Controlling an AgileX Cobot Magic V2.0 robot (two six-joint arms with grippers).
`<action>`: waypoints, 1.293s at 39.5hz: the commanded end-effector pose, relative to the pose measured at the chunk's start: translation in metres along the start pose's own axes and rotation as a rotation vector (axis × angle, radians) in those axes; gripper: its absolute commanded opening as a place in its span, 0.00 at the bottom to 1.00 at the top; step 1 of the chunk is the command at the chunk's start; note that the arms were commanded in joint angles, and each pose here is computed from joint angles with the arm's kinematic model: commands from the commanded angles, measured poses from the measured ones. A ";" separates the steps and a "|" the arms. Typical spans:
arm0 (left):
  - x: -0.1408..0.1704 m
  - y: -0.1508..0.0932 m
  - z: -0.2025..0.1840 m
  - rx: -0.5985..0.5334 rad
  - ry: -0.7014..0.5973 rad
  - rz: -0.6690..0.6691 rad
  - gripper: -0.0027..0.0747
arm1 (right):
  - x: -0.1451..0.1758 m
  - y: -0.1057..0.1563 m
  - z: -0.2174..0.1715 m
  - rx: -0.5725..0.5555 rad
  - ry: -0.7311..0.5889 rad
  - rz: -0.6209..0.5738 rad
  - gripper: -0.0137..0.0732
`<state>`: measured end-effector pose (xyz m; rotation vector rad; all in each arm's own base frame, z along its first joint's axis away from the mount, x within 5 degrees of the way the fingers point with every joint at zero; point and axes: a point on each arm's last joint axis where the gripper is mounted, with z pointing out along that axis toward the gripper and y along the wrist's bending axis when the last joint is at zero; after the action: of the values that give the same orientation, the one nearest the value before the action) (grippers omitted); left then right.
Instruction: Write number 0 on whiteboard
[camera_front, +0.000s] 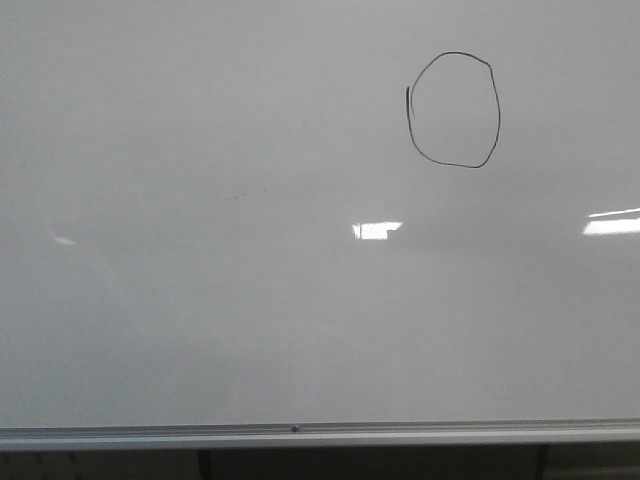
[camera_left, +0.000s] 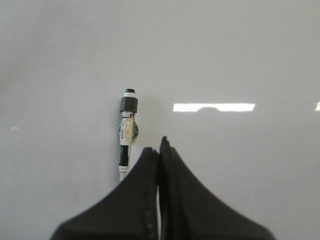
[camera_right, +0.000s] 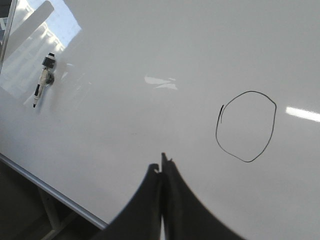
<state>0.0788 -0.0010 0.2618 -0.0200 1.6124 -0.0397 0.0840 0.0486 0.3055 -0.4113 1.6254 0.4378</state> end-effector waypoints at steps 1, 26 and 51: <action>0.008 0.001 -0.014 0.002 -0.153 -0.027 0.01 | -0.011 -0.003 -0.001 0.037 -0.057 0.010 0.08; 0.060 0.003 -0.020 -0.001 -0.100 -0.027 0.01 | -0.011 -0.002 -0.001 0.028 -0.049 0.010 0.08; 0.060 0.003 -0.020 -0.001 -0.100 -0.027 0.01 | -0.011 -0.002 -0.001 0.028 -0.049 0.010 0.08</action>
<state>0.0564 -0.0004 0.2033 -0.0391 1.5774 -0.0490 0.0837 0.0491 0.3045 -0.4184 1.6316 0.4427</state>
